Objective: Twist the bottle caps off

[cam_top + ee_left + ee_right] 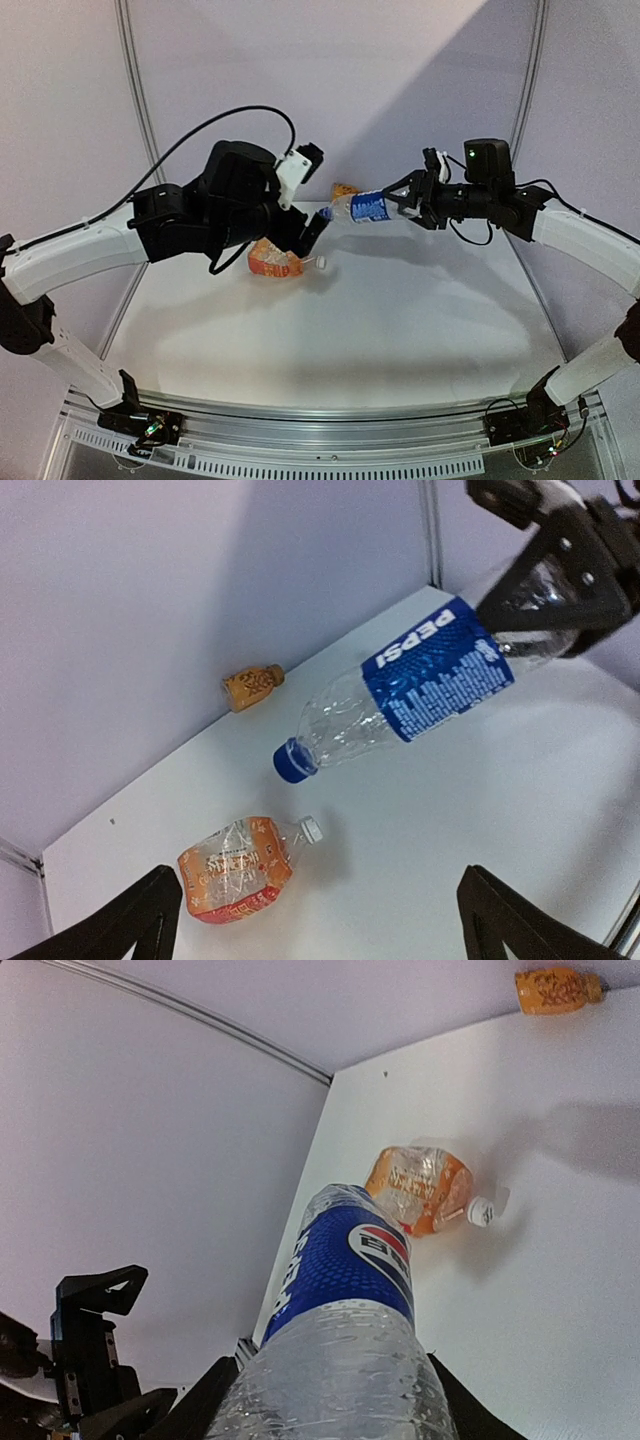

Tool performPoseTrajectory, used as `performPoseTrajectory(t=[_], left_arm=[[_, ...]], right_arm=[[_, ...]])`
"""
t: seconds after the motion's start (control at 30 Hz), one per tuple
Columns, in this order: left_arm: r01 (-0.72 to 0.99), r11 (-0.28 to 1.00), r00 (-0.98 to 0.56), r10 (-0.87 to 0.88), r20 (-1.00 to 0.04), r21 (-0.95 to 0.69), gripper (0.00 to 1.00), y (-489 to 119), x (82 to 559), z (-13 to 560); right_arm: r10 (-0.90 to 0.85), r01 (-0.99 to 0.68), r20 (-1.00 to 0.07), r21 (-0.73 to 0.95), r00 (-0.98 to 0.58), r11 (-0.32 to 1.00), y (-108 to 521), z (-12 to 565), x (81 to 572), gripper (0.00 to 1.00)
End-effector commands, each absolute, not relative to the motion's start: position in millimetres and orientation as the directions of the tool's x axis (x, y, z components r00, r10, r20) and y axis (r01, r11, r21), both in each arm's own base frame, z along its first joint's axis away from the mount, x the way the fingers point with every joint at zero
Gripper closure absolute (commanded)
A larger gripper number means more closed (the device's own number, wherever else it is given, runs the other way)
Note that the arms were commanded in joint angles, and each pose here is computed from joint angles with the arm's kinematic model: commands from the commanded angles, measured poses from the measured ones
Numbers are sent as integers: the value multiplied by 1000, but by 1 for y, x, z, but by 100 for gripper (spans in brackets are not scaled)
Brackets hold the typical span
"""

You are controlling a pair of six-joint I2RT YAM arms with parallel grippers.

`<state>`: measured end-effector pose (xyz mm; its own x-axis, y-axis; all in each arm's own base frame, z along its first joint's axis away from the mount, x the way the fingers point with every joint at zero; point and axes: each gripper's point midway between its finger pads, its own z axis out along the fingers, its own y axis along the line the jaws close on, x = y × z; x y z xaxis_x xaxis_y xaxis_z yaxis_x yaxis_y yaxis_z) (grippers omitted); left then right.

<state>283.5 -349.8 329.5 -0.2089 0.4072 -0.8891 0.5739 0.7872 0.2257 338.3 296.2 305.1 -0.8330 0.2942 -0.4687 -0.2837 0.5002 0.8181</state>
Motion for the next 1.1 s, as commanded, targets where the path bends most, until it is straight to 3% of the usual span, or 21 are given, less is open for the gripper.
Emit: performPoseTrajectory(t=[0.0, 0.17, 0.37, 0.73, 1.07], left_arm=[[497, 864, -303, 84, -949, -82, 1, -330, 298, 371], [473, 787, -421, -194, -886, -396, 1, -317, 307, 388], [464, 533, -512, -491, -705, -708, 1, -295, 317, 411], [506, 146, -653, -579, -488, -850, 1, -320, 317, 445], [518, 57, -704, -538, -463, -853, 1, -360, 337, 449]], right_arm=[[445, -370, -540, 832, -715, 415, 287, 370, 353, 60], [530, -422, -515, 857, -674, 296, 287, 398, 354, 60], [608, -492, -485, 853, -628, 173, 280, 429, 347, 60], [603, -588, -463, 809, -649, -12, 286, 458, 329, 60], [549, -574, -464, 818, -695, -35, 302, 451, 320, 62]])
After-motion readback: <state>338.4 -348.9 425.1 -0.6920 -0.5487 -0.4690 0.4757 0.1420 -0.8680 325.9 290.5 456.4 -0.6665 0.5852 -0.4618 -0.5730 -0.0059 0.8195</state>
